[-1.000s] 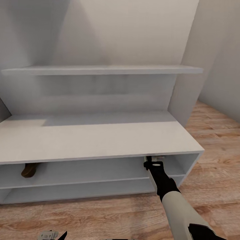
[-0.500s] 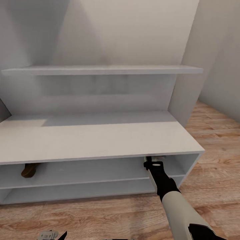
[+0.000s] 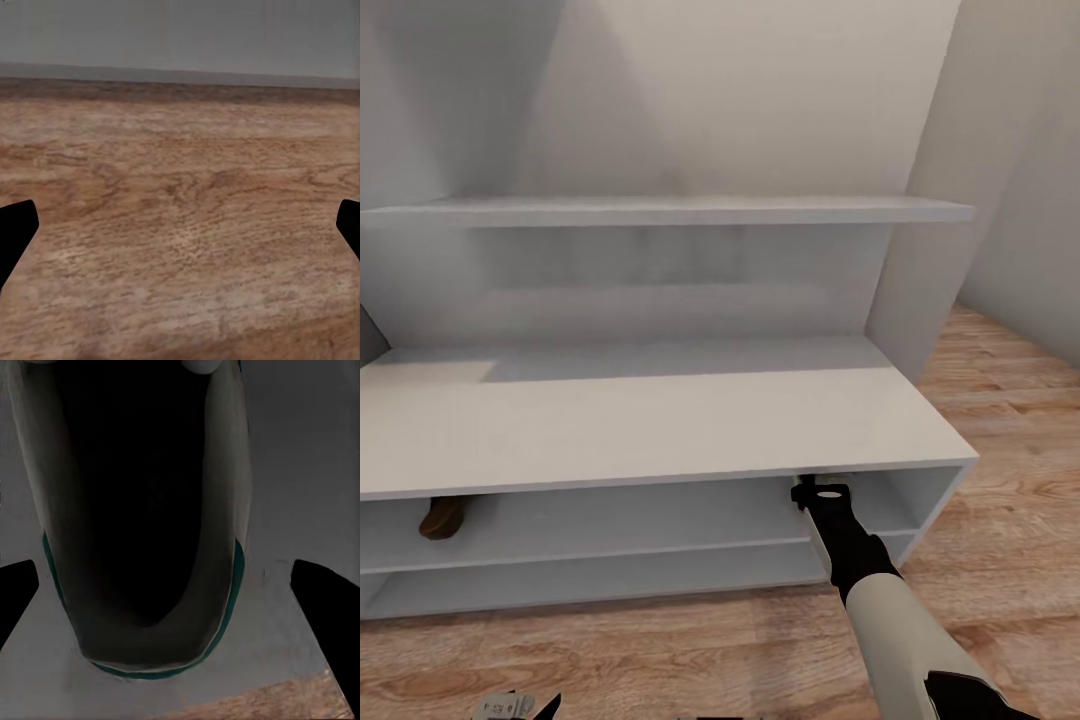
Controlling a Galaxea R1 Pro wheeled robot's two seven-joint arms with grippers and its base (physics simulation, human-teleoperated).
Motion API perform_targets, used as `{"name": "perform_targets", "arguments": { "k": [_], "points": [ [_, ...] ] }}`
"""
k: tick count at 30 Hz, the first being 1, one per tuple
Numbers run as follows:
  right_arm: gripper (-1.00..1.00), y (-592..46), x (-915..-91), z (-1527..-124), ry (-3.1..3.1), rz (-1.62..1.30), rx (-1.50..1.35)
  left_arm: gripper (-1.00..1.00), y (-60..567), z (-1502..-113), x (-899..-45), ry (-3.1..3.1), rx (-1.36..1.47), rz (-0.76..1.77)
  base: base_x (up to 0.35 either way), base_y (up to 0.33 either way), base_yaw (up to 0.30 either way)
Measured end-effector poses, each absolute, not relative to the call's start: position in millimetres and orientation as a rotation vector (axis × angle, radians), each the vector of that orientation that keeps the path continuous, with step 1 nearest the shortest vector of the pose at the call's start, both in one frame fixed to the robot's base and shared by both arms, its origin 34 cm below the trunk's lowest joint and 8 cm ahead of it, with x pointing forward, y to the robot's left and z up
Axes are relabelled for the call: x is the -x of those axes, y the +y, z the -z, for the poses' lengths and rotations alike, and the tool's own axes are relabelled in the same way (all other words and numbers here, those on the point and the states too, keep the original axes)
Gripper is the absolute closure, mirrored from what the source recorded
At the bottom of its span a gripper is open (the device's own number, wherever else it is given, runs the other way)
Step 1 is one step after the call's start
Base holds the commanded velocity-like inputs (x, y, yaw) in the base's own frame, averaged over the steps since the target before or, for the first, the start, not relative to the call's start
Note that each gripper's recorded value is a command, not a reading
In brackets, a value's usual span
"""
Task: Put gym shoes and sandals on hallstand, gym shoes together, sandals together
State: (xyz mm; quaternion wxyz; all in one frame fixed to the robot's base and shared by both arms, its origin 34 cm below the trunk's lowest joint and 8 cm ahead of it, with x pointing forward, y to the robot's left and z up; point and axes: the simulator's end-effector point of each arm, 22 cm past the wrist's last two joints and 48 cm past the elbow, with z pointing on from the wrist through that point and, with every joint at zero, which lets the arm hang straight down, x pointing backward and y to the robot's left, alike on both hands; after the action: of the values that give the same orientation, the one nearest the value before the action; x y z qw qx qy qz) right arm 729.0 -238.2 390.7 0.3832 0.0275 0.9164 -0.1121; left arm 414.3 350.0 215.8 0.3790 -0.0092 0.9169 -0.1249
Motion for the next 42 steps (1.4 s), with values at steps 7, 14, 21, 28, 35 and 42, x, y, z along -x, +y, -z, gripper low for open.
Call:
{"name": "perform_targets", "arguments": {
  "k": [7,14,21,28,35,42],
  "points": [
    [-1.0,-238.3,-729.0,-390.4,2.337,0.286,-0.071,-1.0,350.0,-215.6,-414.2,2.343,0.024,0.319,-0.064,0.0,0.0],
    [-1.0,-238.4,-729.1,-390.3,2.337,0.286,-0.072,-1.0,350.1,-215.6,-414.3,2.343,0.024,0.319,-0.281,0.0,0.0],
    [-1.0,-238.7,-729.4,-390.6,2.336,0.285,-0.073,-1.0,351.0,-215.7,-414.3,2.343,0.024,0.317,-0.329,0.0,0.0],
    [-1.0,-236.8,-727.3,-387.0,2.343,0.283,-0.066,-1.0,351.2,-215.7,-414.3,2.343,0.024,0.317,-0.336,0.0,0.0],
    [-1.0,-232.2,-717.0,-371.1,2.383,0.278,-0.051,-1.0,351.6,-216.1,-414.9,2.341,0.024,0.315,-0.337,0.0,0.0],
    [-1.0,-215.8,-681.0,-322.7,2.483,0.25,-0.002,-1.0,359.0,-215.1,-417.0,2.342,0.046,0.272,-0.337,0.0,0.0]
  ]
}}
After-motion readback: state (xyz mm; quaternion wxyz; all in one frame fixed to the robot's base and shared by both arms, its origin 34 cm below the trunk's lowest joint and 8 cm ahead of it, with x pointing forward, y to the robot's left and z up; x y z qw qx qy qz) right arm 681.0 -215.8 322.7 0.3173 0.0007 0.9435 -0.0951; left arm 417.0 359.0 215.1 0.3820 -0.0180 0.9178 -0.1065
